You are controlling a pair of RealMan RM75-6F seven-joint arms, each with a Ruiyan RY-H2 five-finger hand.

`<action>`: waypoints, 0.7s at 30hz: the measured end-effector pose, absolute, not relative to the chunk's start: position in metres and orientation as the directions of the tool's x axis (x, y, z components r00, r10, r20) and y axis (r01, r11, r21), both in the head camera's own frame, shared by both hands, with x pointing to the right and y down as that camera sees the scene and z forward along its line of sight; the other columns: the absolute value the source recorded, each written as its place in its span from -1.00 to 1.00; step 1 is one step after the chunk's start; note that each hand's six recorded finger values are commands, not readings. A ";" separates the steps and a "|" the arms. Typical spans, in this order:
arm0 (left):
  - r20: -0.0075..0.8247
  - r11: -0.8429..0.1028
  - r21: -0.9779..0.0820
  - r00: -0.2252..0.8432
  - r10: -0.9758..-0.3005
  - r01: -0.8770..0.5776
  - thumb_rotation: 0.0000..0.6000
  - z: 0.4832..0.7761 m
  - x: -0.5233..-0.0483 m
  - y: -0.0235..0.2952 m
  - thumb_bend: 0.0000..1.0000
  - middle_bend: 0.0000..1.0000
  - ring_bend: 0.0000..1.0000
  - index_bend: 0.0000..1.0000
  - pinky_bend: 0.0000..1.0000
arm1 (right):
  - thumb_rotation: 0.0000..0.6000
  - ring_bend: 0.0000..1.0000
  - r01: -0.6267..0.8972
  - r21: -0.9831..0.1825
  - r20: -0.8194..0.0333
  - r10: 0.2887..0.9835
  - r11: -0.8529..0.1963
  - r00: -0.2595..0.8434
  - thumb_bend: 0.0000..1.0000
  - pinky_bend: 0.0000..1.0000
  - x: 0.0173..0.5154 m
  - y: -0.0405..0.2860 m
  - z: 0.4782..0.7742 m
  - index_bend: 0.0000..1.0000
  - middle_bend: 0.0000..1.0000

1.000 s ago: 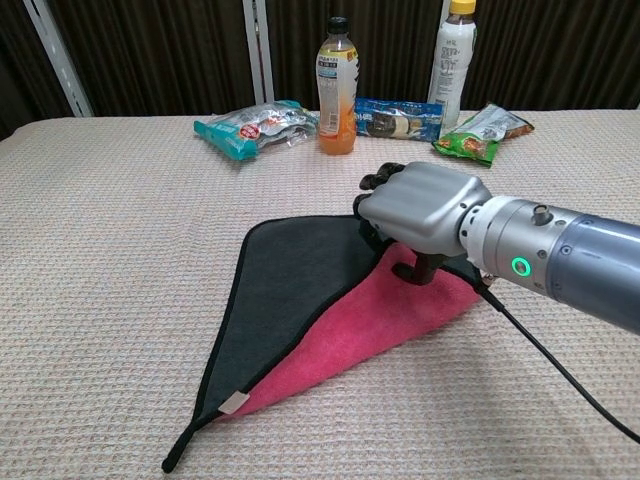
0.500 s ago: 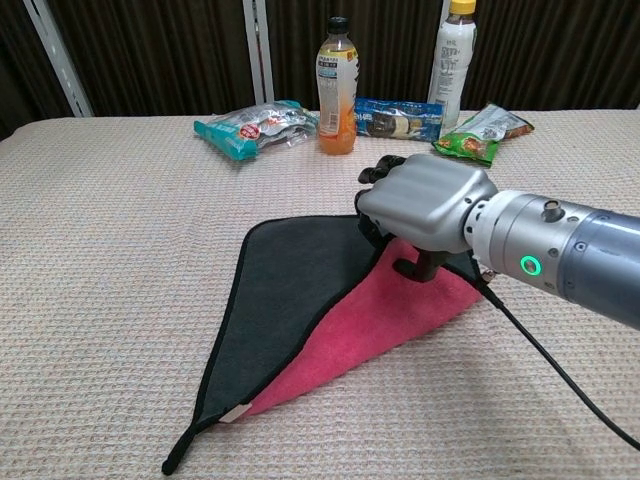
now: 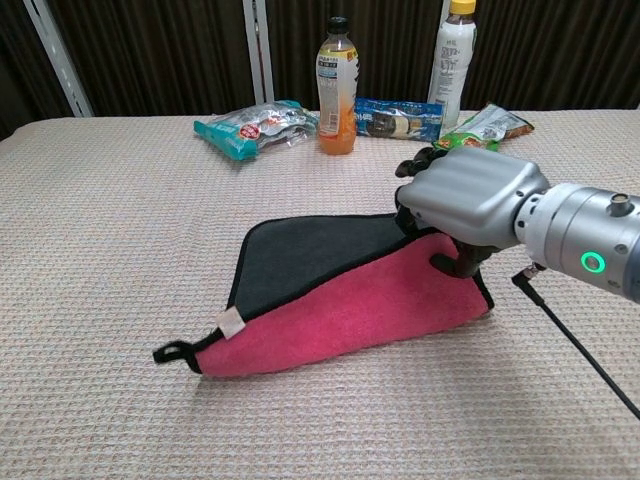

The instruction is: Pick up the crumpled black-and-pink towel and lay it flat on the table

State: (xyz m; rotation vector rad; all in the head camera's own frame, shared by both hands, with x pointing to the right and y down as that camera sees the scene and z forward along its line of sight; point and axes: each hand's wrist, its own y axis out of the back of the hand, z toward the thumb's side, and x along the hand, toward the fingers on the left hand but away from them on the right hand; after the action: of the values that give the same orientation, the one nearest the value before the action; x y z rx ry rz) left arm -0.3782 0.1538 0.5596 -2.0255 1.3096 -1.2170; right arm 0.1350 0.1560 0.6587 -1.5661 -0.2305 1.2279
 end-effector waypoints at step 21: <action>0.442 -0.476 -0.730 0.193 -0.876 -0.490 1.00 0.561 -0.369 0.160 -0.69 -0.83 -1.00 -0.80 -1.00 | 1.00 -0.88 -0.371 -0.796 -0.606 0.629 -0.479 0.487 -0.13 -0.92 0.162 0.206 0.644 0.52 -0.43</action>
State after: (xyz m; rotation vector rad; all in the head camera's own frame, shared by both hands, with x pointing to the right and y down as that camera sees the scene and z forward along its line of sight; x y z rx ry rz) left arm -0.3690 0.1600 0.5610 -2.0453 1.2757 -1.2070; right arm 0.1624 0.2061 0.6443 -1.6941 -0.2225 1.2028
